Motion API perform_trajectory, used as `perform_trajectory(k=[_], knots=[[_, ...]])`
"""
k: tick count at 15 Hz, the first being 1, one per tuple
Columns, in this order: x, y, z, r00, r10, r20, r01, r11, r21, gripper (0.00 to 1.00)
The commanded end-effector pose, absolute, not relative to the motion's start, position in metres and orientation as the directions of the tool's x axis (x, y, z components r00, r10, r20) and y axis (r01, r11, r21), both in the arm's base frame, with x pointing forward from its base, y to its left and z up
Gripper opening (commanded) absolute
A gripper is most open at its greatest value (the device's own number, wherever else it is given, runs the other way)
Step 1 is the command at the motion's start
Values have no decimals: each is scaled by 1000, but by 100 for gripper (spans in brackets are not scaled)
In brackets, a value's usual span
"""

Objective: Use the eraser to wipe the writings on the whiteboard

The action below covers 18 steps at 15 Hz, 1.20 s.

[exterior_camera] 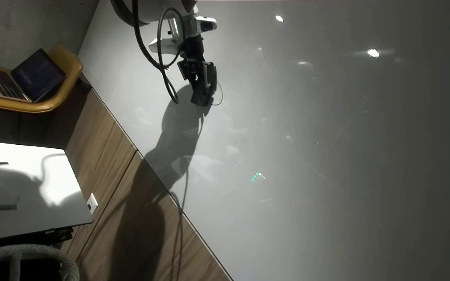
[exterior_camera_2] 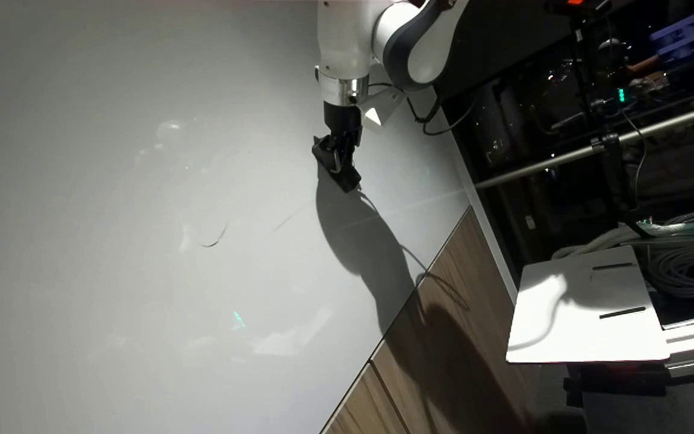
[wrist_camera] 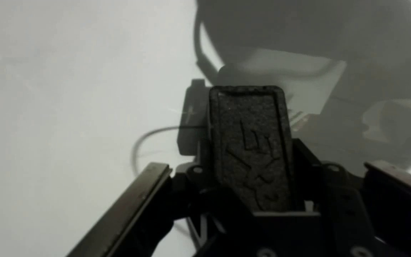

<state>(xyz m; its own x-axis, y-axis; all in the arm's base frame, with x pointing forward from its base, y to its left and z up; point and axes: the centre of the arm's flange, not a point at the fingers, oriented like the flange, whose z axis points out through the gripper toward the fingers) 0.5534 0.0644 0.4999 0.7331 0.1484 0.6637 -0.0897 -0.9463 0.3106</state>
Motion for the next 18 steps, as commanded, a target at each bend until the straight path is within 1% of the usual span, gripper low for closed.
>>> perform_trajectory(k=[1, 3, 6, 8, 11, 14, 18], knots=[[556, -36, 514, 714, 78, 696, -182, -939, 292, 30], [554, -91, 520, 711, 51, 702, -220, -931, 291, 30], [541, -123, 521, 698, 9, 716, -258, -930, 263, 30], [526, -103, 520, 686, -3, 728, -250, -940, 232, 30], [520, -68, 512, 686, 14, 728, -200, -958, 207, 30], [522, -49, 508, 693, 40, 720, -158, -966, 205, 30], [544, -32, 515, 688, 74, 722, -125, -968, 218, 30]])
